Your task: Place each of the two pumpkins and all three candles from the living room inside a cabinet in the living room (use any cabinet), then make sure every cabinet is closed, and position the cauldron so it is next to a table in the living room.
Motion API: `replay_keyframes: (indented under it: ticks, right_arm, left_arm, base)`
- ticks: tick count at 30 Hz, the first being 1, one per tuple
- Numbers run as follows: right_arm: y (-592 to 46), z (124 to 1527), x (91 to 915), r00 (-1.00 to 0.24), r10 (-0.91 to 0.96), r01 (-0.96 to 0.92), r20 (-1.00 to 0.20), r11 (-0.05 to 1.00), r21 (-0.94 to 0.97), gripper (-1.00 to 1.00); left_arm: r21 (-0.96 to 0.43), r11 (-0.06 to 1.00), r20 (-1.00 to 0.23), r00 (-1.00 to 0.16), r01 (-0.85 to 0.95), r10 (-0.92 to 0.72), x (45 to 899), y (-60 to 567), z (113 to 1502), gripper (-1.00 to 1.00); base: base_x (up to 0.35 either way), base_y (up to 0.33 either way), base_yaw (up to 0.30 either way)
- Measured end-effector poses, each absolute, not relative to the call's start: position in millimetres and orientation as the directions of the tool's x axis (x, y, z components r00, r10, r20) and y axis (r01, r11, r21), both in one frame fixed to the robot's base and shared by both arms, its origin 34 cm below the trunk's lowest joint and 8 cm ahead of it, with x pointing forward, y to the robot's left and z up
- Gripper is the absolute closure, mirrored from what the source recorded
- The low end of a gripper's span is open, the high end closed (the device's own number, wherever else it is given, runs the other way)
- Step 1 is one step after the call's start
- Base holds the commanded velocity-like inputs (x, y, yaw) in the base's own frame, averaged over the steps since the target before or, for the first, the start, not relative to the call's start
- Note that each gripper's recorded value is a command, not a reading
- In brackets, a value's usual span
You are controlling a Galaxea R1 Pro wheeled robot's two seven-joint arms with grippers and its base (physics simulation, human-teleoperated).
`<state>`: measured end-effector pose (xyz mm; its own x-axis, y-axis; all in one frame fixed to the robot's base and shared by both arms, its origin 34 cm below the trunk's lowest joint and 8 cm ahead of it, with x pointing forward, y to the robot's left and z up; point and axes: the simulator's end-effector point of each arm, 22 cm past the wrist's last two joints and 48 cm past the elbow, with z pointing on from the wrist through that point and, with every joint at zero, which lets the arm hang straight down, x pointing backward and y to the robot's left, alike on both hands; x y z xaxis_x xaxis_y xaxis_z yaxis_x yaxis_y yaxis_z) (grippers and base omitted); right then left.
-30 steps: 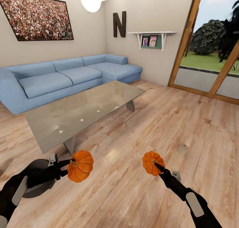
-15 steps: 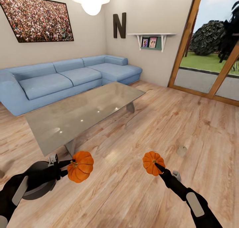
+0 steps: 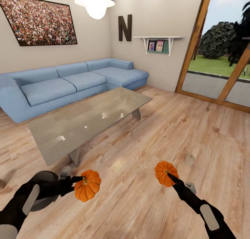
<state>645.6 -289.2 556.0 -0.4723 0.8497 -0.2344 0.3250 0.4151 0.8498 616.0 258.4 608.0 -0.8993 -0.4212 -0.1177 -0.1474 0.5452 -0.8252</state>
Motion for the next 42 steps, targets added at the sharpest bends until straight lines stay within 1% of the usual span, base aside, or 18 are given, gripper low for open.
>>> replay_keyframes:
  ticks: [8, 14, 16, 19, 20, 21, 23, 26, 27, 28, 29, 31, 34, 37, 42]
  right_arm:
    - [-297.2, 565.5, 642.9, -0.478, 0.844, 0.342, -0.243, 0.434, 0.833, 1.00]
    - [-298.5, 569.9, 638.8, -0.483, 0.841, 0.362, -0.242, 0.444, 0.820, 1.00]
    - [-300.5, 557.7, 618.1, -0.494, 0.838, 0.400, -0.232, 0.455, 0.796, 1.00]
    - [-302.6, 542.6, 585.2, -0.509, 0.834, 0.448, -0.213, 0.468, 0.762, 1.00]
    - [-303.8, 538.3, 574.2, -0.508, 0.837, 0.467, -0.203, 0.465, 0.752, 1.00]
    - [-306.6, 528.0, 556.6, -0.522, 0.828, 0.492, -0.207, 0.490, 0.720, 1.00]
    - [-316.4, 519.1, 538.9, -0.532, 0.807, 0.506, -0.255, 0.544, 0.669, 1.00]
    - [-325.4, 513.1, 523.5, -0.558, 0.762, 0.498, -0.329, 0.624, 0.602, 1.00]
    - [-324.7, 513.5, 522.0, -0.562, 0.757, 0.496, -0.334, 0.632, 0.596, 1.00]
    - [-323.8, 509.4, 513.4, -0.575, 0.743, 0.498, -0.342, 0.649, 0.575, 1.00]
    - [-322.7, 509.1, 510.8, -0.580, 0.740, 0.499, -0.340, 0.652, 0.570, 1.00]
    - [-322.0, 505.1, 500.9, -0.587, 0.740, 0.517, -0.329, 0.656, 0.551, 1.00]
    - [-325.0, 499.0, 487.2, -0.594, 0.741, 0.554, -0.314, 0.659, 0.508, 1.00]
    - [-326.4, 497.2, 478.8, -0.603, 0.737, 0.576, -0.307, 0.668, 0.472, 1.00]
    - [-314.5, 488.4, 457.2, -0.676, 0.673, 0.582, -0.299, 0.738, 0.342, 1.00]
  left_arm:
    - [-0.804, 0.568, -0.105, -0.899, -0.174, -0.425, 615.9, 257.9, 614.2, 1.00]
    - [-0.768, 0.610, -0.109, -0.899, -0.195, -0.424, 615.2, 260.0, 612.4, 1.00]
    - [-0.742, 0.641, -0.115, -0.904, -0.197, -0.411, 613.6, 254.5, 606.5, 1.00]
    - [-0.674, 0.712, -0.139, -0.914, -0.194, -0.381, 611.0, 246.9, 592.0, 1.00]
    - [-0.630, 0.753, -0.154, -0.920, -0.190, -0.361, 609.1, 242.6, 582.2, 1.00]
    - [-0.553, 0.811, -0.170, -0.927, -0.191, -0.334, 604.7, 236.9, 564.6, 1.00]
    - [-0.449, 0.866, -0.170, -0.930, -0.222, -0.326, 593.2, 234.6, 540.1, 1.00]
    - [-0.329, 0.902, -0.173, -0.921, -0.280, -0.349, 574.1, 239.5, 510.2, 1.00]
    - [-0.289, 0.916, -0.174, -0.926, -0.279, -0.336, 566.4, 245.1, 503.3, 1.00]
    - [-0.230, 0.921, -0.195, -0.912, -0.316, -0.362, 556.7, 254.3, 489.1, 1.00]
    - [-0.195, 0.926, -0.156, -0.922, -0.322, -0.354, 534.5, 256.7, 476.3, 1.00]
    - [-0.168, 0.929, -0.159, -0.921, -0.329, -0.355, 524.9, 258.4, 471.1, 1.00]
    - [-0.127, 0.946, -0.174, -0.933, -0.297, -0.316, 512.0, 259.5, 465.3, 1.00]
    - [-0.118, 0.954, -0.167, -0.942, -0.274, -0.291, 501.0, 250.8, 463.4, 1.00]
    - [-0.124, 0.961, -0.163, -0.950, -0.249, -0.267, 492.6, 225.2, 466.9, 1.00]
  base:
    - [0.000, 0.000, 0.000]
    - [0.000, 0.000, 0.000]
    - [0.000, 0.000, 0.000]
    - [0.000, 0.000, 0.000]
    - [0.000, 0.000, 0.000]
    - [0.000, 0.000, 0.000]
    - [0.000, 0.000, 0.000]
    - [0.000, 0.000, 0.000]
    - [0.000, 0.000, 0.000]
    - [0.000, 0.000, 0.000]
    - [0.000, 0.000, 0.000]
    - [0.000, 0.000, 0.000]
    - [0.000, 0.000, 0.000]
    - [0.000, 0.000, 0.000]
    - [0.000, 0.000, 0.000]
